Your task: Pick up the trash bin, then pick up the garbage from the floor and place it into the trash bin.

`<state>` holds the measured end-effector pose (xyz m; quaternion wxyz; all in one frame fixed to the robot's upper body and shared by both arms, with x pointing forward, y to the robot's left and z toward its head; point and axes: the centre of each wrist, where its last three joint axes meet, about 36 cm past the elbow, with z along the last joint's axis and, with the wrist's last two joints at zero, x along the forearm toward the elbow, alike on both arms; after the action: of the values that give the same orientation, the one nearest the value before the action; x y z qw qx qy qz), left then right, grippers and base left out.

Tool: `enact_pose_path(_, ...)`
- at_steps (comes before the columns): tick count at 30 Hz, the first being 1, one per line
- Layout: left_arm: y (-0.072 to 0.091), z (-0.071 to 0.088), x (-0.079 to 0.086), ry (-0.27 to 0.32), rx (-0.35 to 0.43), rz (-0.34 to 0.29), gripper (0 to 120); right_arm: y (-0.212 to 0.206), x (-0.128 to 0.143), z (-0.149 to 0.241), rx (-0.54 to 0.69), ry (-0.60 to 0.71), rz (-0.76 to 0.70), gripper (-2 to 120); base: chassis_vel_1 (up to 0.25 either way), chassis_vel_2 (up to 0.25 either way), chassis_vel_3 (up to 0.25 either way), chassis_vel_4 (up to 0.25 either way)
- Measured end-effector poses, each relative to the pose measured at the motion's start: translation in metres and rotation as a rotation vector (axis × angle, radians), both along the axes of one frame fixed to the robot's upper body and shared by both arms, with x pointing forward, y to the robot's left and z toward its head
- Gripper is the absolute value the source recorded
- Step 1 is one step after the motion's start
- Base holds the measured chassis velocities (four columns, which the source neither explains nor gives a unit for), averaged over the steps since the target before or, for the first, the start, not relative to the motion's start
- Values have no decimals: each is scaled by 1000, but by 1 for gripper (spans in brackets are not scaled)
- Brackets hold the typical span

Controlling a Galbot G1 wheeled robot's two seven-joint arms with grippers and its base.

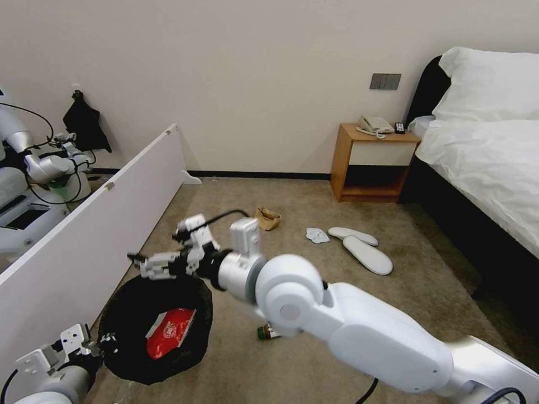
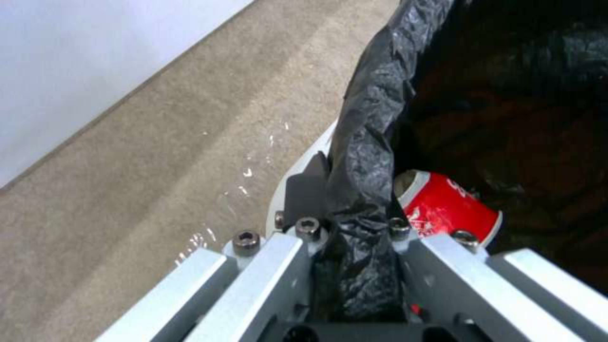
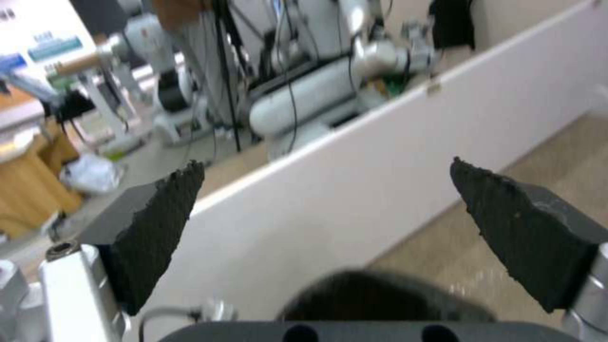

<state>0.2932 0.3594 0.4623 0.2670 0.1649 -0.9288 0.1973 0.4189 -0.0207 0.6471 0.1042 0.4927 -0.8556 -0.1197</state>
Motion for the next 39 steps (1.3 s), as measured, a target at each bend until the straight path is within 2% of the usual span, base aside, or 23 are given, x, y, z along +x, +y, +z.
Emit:
enact_pose_path(4,1,0,-1,3,2,4,2,-10,1,12,49,-25,-21,99,0,0,0,0)
enact_pose_path(7,4,4,-5,-2,11,12,2,-50,10,21,146,-82,-118,100,0,0,0,0)
enact_pose_path(8,4,4,-5,-2,11,12,2,-50,10,21,146,-82,-118,100,0,0,0,0)
enact_pose_path(10,6,6,-8,-2,20,16,2,-90,17,13,160,-129,-221,100,0,0,0,0)
enact_pose_path(11,6,6,-8,-2,20,16,2,-90,17,13,160,-129,-221,100,0,0,0,0)
enact_pose_path(13,7,8,-9,-5,23,19,2,-130,17,10,169,-187,-326,100,0,0,0,0)
enact_pose_path(14,7,8,-9,-5,23,19,2,-130,17,10,169,-187,-326,100,0,0,0,0)
enact_pose_path(16,8,8,-11,-5,24,24,2,-175,9,8,172,-274,-450,100,0,0,0,0)
enact_pose_path(17,8,8,-11,-5,24,24,2,-175,9,8,172,-274,-450,100,0,0,0,0)
enact_pose_path(19,9,8,-12,-4,23,28,2,-201,0,4,164,-355,-561,100,0,0,0,0)
enact_pose_path(20,9,8,-12,-4,23,28,2,-201,0,4,164,-355,-561,100,0,0,0,0)
enact_pose_path(22,9,8,-12,-3,24,32,2,-220,-13,-2,146,-408,-661,100,0,0,0,0)
enact_pose_path(26,8,8,-15,-3,24,37,2,-234,-30,-13,125,-436,-761,100,0,0,0,0)
enact_pose_path(29,10,12,-24,-6,29,53,2,-238,-40,-23,113,-480,-816,100,0,0,0,0)
enact_pose_path(31,12,18,-35,-10,44,80,2,-238,-49,-40,79,-537,-855,100,0,0,0,0)
enact_pose_path(34,11,20,-36,-14,51,83,2,-239,-56,-49,57,-550,-871,100,0,0,0,0)
enact_pose_path(39,7,20,-36,-16,55,72,2,-240,-74,-94,-38,-574,-922,100,0,0,0,0)
